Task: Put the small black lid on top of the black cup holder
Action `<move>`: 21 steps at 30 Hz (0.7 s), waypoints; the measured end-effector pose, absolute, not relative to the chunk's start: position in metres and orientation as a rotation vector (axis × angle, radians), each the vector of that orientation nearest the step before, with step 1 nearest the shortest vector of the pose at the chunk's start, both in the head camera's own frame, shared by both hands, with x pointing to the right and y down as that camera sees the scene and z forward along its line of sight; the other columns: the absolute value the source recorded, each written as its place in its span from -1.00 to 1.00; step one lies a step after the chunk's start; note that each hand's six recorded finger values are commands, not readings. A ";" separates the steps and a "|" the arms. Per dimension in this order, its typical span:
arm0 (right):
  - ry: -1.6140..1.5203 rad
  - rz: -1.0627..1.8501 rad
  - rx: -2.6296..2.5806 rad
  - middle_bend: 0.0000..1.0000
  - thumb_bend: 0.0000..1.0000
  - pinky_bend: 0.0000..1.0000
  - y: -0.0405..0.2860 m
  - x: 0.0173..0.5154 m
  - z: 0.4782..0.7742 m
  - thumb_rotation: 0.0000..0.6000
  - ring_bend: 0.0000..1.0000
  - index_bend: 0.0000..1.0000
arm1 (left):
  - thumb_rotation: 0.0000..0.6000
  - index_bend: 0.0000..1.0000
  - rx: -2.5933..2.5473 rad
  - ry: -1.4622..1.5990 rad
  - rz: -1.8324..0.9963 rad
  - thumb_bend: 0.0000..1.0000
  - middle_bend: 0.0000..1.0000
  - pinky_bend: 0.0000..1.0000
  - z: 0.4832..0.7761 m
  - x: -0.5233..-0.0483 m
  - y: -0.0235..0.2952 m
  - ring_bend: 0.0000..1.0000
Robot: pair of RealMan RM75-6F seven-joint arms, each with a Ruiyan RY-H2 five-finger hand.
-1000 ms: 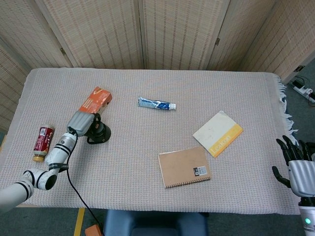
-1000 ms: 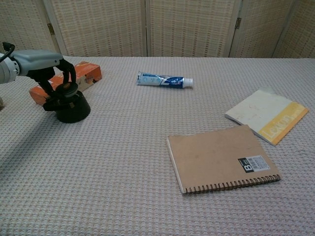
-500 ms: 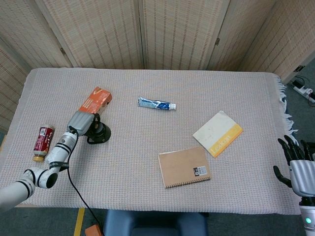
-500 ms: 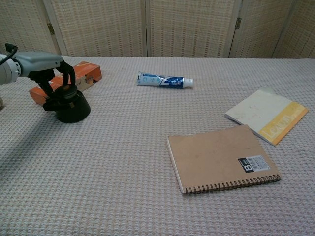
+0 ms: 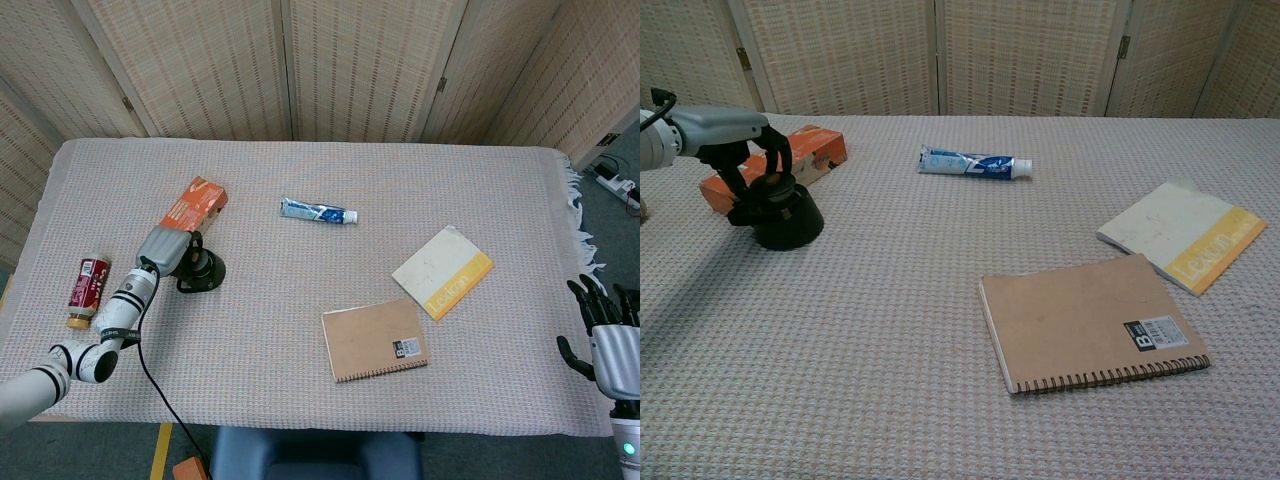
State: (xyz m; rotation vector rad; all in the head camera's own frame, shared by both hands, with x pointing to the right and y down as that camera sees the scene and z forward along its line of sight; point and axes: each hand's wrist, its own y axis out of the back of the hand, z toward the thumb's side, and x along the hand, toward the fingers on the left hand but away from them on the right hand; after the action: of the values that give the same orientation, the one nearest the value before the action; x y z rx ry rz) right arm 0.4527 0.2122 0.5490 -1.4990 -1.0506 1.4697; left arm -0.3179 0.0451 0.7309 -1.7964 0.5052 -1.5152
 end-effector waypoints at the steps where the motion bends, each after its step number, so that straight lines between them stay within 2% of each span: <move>1: -1.051 1.469 -1.500 -0.80 -0.26 -0.91 0.212 0.453 0.549 1.00 -0.58 -0.82 | 1.00 -0.35 -1.797 0.507 -1.516 -0.57 -0.20 0.66 0.731 -0.318 0.045 0.62; 21: -1.050 1.452 -1.498 -0.80 -0.26 -0.91 0.209 0.450 0.547 1.00 -0.57 -0.82 | 1.00 -0.45 -1.795 0.495 -1.490 -0.58 -0.35 0.66 0.717 -0.309 0.045 0.61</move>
State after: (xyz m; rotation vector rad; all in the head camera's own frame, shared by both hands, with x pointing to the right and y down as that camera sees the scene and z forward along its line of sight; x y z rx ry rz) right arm 0.4500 0.2092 0.5472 -1.4975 -1.0503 1.4520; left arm -0.3093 0.0445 0.7171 -1.7953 0.4955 -1.4896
